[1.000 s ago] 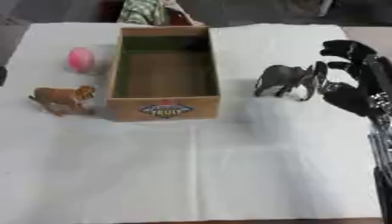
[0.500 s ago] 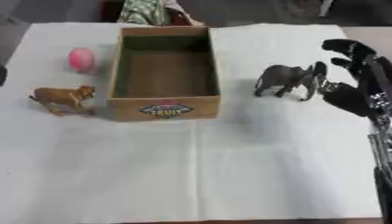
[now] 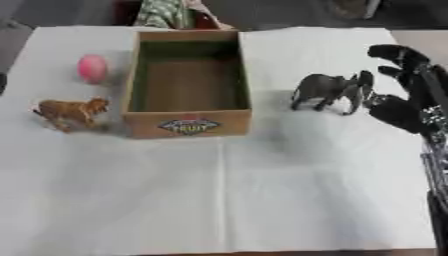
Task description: Pick up objects on the table and place them in the box.
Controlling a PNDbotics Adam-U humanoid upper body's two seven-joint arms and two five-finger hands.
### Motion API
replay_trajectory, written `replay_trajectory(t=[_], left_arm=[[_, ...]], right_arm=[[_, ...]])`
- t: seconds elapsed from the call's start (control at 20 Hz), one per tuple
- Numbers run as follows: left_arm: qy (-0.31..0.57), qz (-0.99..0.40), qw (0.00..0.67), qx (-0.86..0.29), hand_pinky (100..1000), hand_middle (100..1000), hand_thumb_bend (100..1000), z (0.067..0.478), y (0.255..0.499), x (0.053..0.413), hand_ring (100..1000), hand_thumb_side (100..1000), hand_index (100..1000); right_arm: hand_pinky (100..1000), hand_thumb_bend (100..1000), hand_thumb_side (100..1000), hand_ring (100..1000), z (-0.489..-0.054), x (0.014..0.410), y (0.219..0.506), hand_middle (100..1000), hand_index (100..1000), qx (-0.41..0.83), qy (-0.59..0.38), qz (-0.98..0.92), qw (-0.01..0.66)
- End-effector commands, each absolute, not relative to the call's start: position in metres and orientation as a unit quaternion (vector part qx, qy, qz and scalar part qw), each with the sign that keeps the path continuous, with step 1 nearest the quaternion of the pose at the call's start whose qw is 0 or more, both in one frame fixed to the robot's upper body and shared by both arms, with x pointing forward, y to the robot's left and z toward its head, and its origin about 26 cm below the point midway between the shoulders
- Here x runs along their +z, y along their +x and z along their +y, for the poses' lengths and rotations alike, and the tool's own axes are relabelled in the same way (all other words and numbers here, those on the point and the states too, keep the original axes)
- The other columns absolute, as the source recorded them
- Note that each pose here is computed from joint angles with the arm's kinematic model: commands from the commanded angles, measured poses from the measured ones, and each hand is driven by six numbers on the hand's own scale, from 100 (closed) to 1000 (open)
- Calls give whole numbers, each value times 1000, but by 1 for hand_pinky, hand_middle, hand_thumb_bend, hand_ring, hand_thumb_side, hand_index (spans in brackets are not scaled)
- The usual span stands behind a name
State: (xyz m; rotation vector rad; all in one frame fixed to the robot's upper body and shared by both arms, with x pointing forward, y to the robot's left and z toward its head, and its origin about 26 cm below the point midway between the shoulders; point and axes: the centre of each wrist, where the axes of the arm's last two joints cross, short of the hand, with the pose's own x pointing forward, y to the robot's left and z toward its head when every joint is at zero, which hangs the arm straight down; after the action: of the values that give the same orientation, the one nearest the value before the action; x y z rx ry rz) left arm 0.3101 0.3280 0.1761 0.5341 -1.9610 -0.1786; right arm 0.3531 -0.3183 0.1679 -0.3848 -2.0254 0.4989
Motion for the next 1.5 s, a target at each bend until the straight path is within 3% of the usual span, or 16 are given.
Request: replay_trajectory(t=[0.05,0.45,0.8,1.1,1.5], left_arm=[[258,-812,501,-152,721,532,636,336,314,193,436,360,685],[318,-743,476,-346,725,560,634,351,331,207,473,341,718],[332,-657,466,-490,730,597,472,369,350,208,555,190,750],[334,-612,466,-545,729,603,381,368,373,206,573,146,756],[320,-569,473,-592,729,608,332,359,400,202,589,117,759]], right_arm=[[890,100,100,956,-324,177,352,775,811,216,-170,-834,479],[891,100,100,956,-324,177,352,774,811,221,-170,-832,480],[891,100,100,955,-321,177,354,772,811,228,-164,-832,479],[892,100,100,954,-321,175,353,770,810,229,-162,-830,481],[893,100,100,954,-321,173,353,768,810,228,-161,-829,484]])
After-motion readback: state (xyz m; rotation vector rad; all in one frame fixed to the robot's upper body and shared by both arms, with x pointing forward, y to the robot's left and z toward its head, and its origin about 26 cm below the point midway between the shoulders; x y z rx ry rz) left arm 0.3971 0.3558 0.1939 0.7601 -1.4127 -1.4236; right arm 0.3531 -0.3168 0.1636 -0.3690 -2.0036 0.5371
